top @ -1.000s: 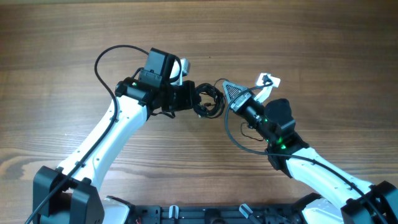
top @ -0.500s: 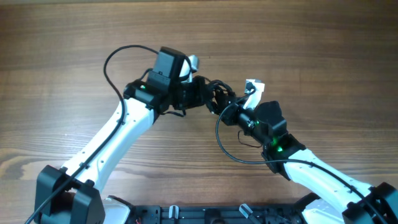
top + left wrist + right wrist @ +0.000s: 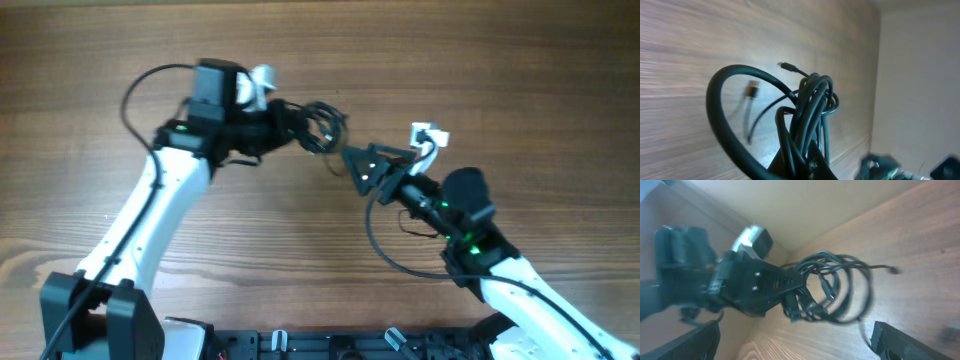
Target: Untangle cables
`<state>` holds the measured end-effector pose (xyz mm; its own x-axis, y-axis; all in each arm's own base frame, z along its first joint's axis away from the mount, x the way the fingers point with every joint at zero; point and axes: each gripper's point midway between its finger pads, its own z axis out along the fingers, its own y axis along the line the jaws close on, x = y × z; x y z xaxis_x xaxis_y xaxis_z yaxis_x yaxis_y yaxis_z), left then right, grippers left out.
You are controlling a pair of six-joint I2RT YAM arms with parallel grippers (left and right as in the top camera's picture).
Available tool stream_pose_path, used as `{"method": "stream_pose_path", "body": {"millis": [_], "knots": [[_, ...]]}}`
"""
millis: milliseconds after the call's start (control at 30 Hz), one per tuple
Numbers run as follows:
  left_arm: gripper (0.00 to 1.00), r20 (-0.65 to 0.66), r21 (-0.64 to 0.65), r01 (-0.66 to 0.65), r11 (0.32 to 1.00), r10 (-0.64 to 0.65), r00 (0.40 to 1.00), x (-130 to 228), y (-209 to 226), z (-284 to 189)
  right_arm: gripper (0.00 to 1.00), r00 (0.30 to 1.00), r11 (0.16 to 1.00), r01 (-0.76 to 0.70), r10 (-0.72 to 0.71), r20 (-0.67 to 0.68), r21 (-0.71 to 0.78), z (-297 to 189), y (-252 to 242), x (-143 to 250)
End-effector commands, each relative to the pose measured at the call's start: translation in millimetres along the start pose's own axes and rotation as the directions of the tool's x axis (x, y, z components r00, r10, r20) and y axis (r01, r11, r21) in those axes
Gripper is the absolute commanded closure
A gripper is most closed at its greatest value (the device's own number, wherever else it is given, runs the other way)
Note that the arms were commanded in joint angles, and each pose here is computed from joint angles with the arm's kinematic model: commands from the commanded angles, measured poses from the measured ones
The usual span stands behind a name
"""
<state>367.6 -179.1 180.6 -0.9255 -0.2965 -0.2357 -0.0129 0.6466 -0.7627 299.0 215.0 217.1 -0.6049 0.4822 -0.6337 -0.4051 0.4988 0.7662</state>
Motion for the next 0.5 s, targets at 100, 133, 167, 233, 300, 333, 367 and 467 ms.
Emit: {"method": "stream_pose_path", "body": {"millis": [100,133,167,233,300,333,367,467], "knots": [[0.96,-0.018,0.312,-0.282,0.907,0.303,0.953,3.6,-30.5,-42.6,0.0,0.997,0.998,0.054,-0.051,-0.059,0.045,-9.5,-11.7,5.8],[0.96,-0.017,0.332,-0.317,0.889,0.341,0.94,7.6,-31.2,-44.5,0.0,0.995,0.996,0.077,-0.074,-0.068,0.049,-9.7,-13.2,7.6],[0.96,-0.017,0.338,-0.341,0.877,0.367,0.93,10.6,-30.7,-45.0,0.0,0.991,0.992,0.115,-0.111,-0.076,0.046,-9.8,-13.6,8.9],[0.96,-0.017,0.337,-0.391,0.856,0.421,0.907,16.4,-27.6,-44.8,0.0,0.984,0.987,0.157,-0.154,-0.086,0.036,-9.9,-12.7,10.5],[0.96,-0.015,0.339,-0.473,0.813,0.507,0.862,25.8,-22.8,-45.1,0.01,0.993,0.994,0.097,-0.094,-0.076,0.048,-9.9,-13.8,9.2],[0.96,-0.019,0.341,-0.496,0.799,0.533,0.846,30.0,-20.8,-45.4,0.02,0.998,0.998,0.003,0.001,-0.069,0.057,-9.8,-14.3,8.9],[0.96,-0.02,0.342,-0.511,0.789,0.55,0.835,32.4,-19.7,-45.5,0.02,0.993,0.993,-0.096,0.1,-0.064,0.064,-9.8,-14.2,8.9],[0.96,-0.017,0.344,-0.53,0.775,0.57,0.822,34.1,-19.1,-45.7,0.04,0.889,0.888,-0.449,0.455,-0.047,0.102,-7.2,-20.0,13.8]]}}
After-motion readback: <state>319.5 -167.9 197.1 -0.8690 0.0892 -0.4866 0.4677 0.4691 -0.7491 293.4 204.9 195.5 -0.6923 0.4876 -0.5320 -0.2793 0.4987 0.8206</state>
